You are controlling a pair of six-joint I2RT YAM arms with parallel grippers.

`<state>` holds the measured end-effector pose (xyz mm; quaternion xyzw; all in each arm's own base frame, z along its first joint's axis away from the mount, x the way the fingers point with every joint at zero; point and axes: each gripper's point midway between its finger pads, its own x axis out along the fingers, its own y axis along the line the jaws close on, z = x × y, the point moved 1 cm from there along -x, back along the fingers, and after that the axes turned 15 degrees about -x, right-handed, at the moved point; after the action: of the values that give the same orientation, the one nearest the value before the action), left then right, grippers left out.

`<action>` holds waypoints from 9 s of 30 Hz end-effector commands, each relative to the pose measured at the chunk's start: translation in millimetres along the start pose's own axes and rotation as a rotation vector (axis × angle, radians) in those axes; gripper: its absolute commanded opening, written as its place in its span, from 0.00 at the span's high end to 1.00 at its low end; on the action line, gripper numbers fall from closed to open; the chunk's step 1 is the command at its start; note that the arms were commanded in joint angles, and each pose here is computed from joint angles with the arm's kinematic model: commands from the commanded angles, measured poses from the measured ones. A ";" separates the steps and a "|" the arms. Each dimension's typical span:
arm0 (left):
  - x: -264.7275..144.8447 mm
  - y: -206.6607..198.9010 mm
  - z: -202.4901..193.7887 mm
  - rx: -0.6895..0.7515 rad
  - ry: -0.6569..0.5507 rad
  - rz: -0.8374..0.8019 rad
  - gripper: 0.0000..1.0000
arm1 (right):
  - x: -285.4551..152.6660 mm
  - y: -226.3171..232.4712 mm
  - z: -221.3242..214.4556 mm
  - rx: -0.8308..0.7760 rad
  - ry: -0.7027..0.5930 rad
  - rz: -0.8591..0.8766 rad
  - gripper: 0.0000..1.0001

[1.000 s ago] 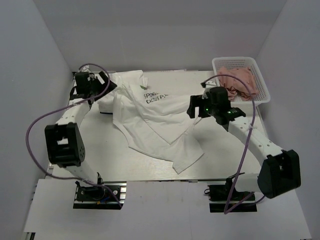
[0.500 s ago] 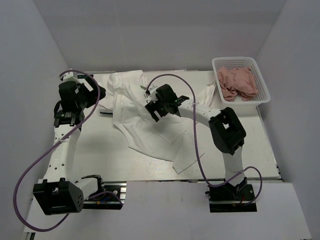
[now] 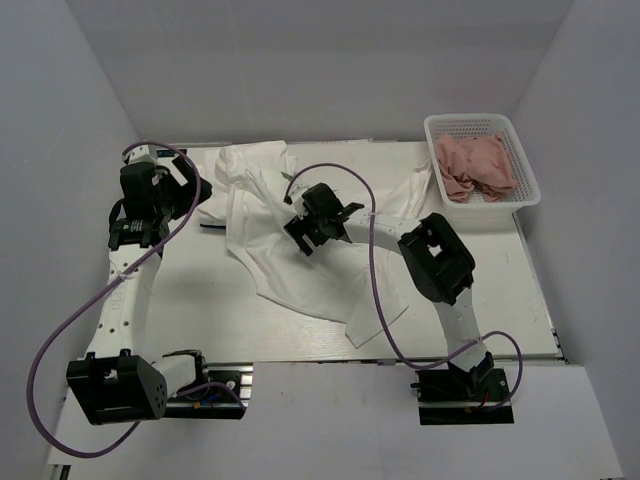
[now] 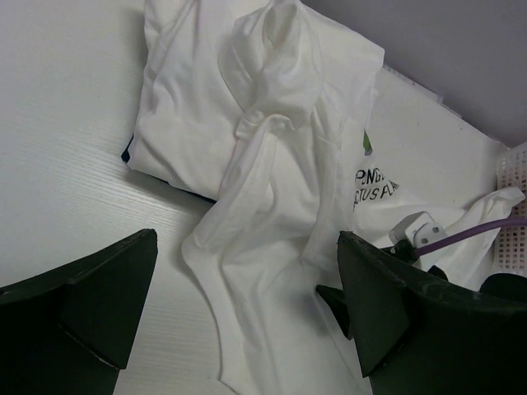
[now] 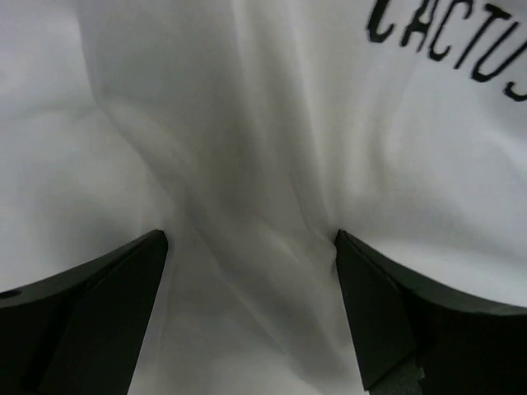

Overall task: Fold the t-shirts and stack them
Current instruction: Put the neatly folded tshirt into the corner of the board with the left arm, then flatten out the tshirt

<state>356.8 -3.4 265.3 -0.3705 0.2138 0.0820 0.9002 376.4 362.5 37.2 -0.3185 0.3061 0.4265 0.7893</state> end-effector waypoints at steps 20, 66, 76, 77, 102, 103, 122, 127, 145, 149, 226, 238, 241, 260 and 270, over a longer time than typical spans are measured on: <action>9.4 -9.7 2.3 -0.003 0.023 -0.043 0.00 | -156.3 58.6 -185.2 0.539 0.307 -0.221 0.76; 231.8 144.6 -53.2 0.432 0.318 0.753 0.00 | -219.9 -46.6 -50.1 0.470 -0.121 -0.375 0.10; 275.9 165.5 1.9 0.519 0.333 0.486 0.00 | -218.4 -54.7 -50.1 0.494 -0.123 -0.385 0.10; 277.0 171.4 6.4 0.528 0.336 0.484 0.00 | -215.8 -53.5 -50.2 0.497 -0.119 -0.373 0.10; 190.8 -38.5 102.9 0.439 0.117 -0.086 0.00 | -219.2 -63.8 -21.7 0.507 -0.162 -0.337 0.10; 190.0 -45.3 100.2 0.402 0.126 -0.117 0.00 | -216.8 -60.6 -26.0 0.516 -0.156 -0.330 0.10; 42.0 -17.3 -196.9 0.149 0.754 -0.033 0.00 | -249.6 -23.1 -182.4 0.908 0.110 -0.617 0.10; 32.2 -0.1 -248.8 0.182 0.870 0.020 0.00 | -242.7 3.6 -213.6 0.967 0.215 -0.568 0.10; 151.7 -21.4 -270.5 0.304 0.812 0.104 0.98 | -158.6 54.3 -158.5 0.609 0.124 0.053 0.10; 201.9 -39.1 -223.4 0.355 0.663 0.180 1.00 | -134.6 50.5 -117.8 0.529 0.043 0.161 0.10; 108.5 -5.3 -146.3 0.142 0.551 0.149 0.00 | -180.1 -20.1 -37.2 0.259 -0.065 -0.059 0.10; -54.0 70.3 -151.3 -0.113 0.387 0.376 0.00 | -100.9 40.0 97.2 -0.147 -0.173 0.083 0.10; -69.9 67.2 -135.2 -0.125 0.311 0.364 0.00 | -50.3 75.4 98.5 -0.185 -0.117 0.152 0.10; -92.3 72.0 -106.3 -0.072 0.177 0.374 0.00 | 18.7 97.5 94.8 0.003 -0.003 0.053 0.42; -67.1 61.4 -122.4 -0.074 0.255 0.313 0.00 | -12.2 89.4 128.2 0.043 -0.121 0.070 0.51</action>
<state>228.8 -39.7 179.2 -0.3686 0.3797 0.1984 0.8250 313.0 485.8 49.4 -0.2980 0.3236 0.4571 0.7730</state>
